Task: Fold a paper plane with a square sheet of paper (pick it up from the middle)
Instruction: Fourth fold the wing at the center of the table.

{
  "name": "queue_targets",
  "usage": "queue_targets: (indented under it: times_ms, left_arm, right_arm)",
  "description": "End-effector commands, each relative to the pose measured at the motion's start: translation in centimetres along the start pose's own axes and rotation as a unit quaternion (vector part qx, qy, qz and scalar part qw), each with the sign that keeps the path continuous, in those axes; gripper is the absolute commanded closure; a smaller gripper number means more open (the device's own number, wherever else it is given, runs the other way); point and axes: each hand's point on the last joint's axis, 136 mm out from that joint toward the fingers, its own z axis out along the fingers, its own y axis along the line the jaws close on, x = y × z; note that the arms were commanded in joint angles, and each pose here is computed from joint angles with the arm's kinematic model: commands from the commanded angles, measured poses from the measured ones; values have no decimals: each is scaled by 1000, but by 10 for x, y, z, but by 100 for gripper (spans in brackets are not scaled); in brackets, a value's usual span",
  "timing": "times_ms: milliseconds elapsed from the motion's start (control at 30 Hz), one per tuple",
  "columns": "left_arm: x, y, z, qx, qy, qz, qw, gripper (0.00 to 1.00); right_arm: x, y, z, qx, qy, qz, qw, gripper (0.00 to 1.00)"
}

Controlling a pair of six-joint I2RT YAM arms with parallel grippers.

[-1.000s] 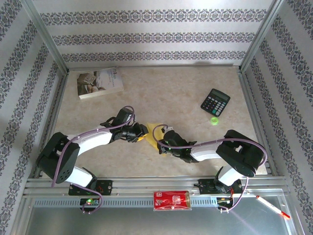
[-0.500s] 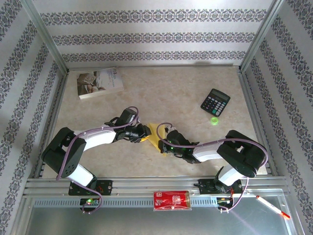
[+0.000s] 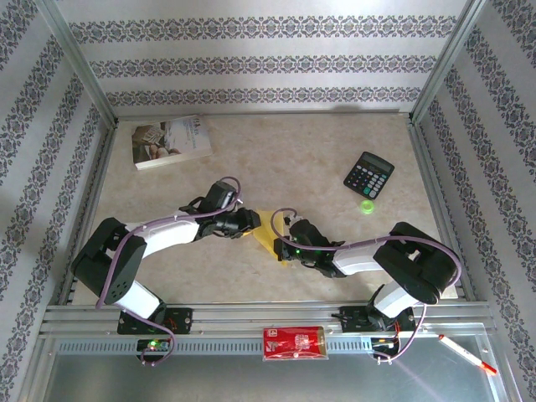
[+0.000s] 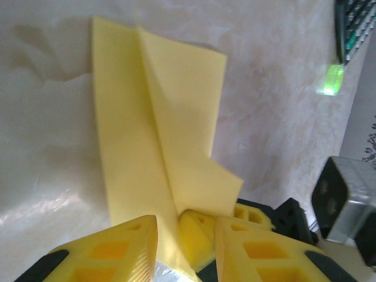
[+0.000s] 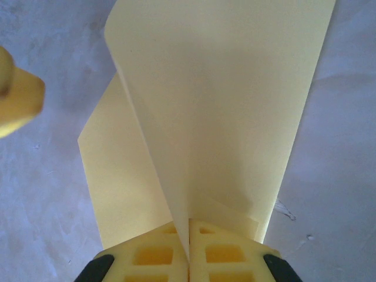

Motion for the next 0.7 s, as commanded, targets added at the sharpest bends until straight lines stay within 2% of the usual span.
queue_targets:
  times_ms: [0, 267, 467, 667]
  left_arm:
    - [-1, -14, -1, 8, 5, 42, 999, 69]
    - [12, -18, 14, 15, 44, 36, 998, 72]
    - [15, -12, 11, 19, 32, 25, 999, 72]
    - [17, -20, 27, 45, 45, 22, 998, 72]
  right_arm:
    - [11, -14, 2, 20, 21, -2, 1000, 94]
    - [12, -14, 3, 19, 25, 4, 999, 93]
    - [13, -16, 2, 13, 23, 25, 999, 90]
    - [14, -18, 3, 13, 22, 29, 999, 89]
